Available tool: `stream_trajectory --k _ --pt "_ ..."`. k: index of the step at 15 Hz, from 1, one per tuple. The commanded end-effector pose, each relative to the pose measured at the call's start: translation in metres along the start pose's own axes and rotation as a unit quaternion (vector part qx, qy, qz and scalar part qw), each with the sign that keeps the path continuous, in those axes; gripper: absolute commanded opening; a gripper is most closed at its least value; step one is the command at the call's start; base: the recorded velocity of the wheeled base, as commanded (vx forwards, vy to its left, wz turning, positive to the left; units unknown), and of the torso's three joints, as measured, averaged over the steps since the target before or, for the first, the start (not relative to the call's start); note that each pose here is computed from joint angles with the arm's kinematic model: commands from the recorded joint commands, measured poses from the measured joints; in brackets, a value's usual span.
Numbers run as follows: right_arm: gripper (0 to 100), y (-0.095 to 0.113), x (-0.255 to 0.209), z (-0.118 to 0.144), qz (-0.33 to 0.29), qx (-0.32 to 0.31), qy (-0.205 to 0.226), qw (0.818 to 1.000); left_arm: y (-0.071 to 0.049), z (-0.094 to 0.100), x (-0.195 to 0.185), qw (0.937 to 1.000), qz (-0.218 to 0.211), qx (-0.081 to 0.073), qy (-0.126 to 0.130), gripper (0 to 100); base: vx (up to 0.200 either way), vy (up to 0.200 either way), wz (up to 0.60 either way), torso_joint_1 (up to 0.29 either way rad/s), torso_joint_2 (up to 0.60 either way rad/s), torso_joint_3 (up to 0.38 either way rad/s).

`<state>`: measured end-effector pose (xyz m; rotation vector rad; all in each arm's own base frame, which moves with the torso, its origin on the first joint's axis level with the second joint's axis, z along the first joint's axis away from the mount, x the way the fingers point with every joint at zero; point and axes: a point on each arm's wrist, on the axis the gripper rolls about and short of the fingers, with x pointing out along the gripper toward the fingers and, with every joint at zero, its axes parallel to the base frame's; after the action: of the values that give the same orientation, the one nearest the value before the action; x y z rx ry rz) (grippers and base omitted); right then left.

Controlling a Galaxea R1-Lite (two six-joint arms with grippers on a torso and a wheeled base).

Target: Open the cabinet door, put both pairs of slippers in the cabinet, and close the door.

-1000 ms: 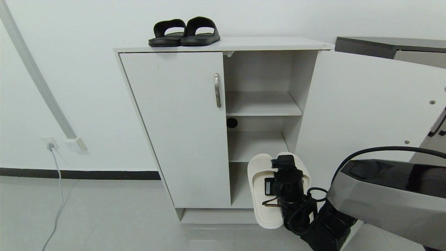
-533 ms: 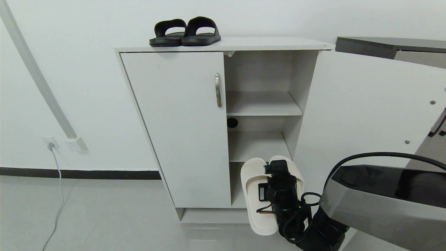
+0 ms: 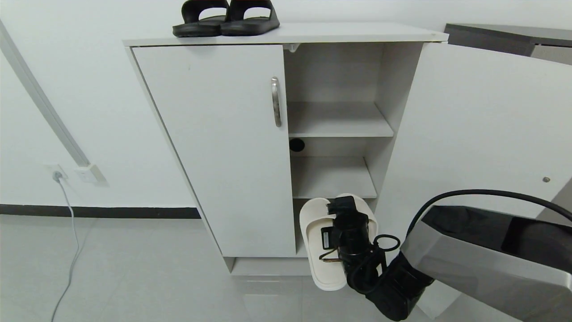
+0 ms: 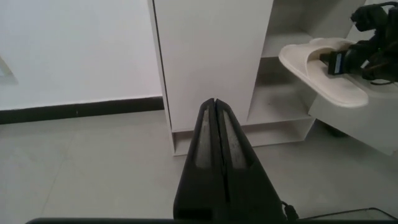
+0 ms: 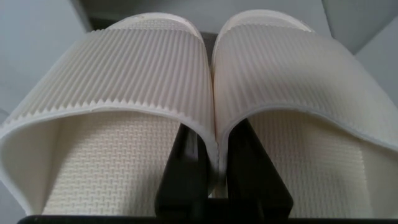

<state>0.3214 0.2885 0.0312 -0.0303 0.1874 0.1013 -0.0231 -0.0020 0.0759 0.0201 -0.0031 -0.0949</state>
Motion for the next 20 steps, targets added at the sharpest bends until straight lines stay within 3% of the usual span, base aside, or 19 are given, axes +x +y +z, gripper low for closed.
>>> stream_trajectory --k 1,11,17,20 --pt "0 0.006 0.012 0.002 -0.005 0.012 -0.007 1.000 0.000 0.000 0.000 1.0000 0.000 0.000 0.000 0 0.000 0.000 0.00 -0.002 0.00 -0.193" --pt "0 -0.005 0.023 0.005 -0.056 0.040 -0.071 0.995 0.000 0.000 0.000 1.0000 0.000 -0.002 0.000 0 0.000 0.000 0.00 0.001 0.00 -0.041" --pt "0 -0.010 0.023 0.014 -0.062 0.028 -0.082 0.994 0.000 0.000 0.000 1.0000 0.001 -0.002 0.000 0 0.000 0.000 0.00 0.000 0.00 0.000" --pt "0 -0.009 0.024 0.014 -0.061 0.028 -0.082 0.994 0.000 0.000 0.000 1.0000 0.001 -0.002 0.001 0 0.200 0.000 0.00 -0.001 0.00 0.002"
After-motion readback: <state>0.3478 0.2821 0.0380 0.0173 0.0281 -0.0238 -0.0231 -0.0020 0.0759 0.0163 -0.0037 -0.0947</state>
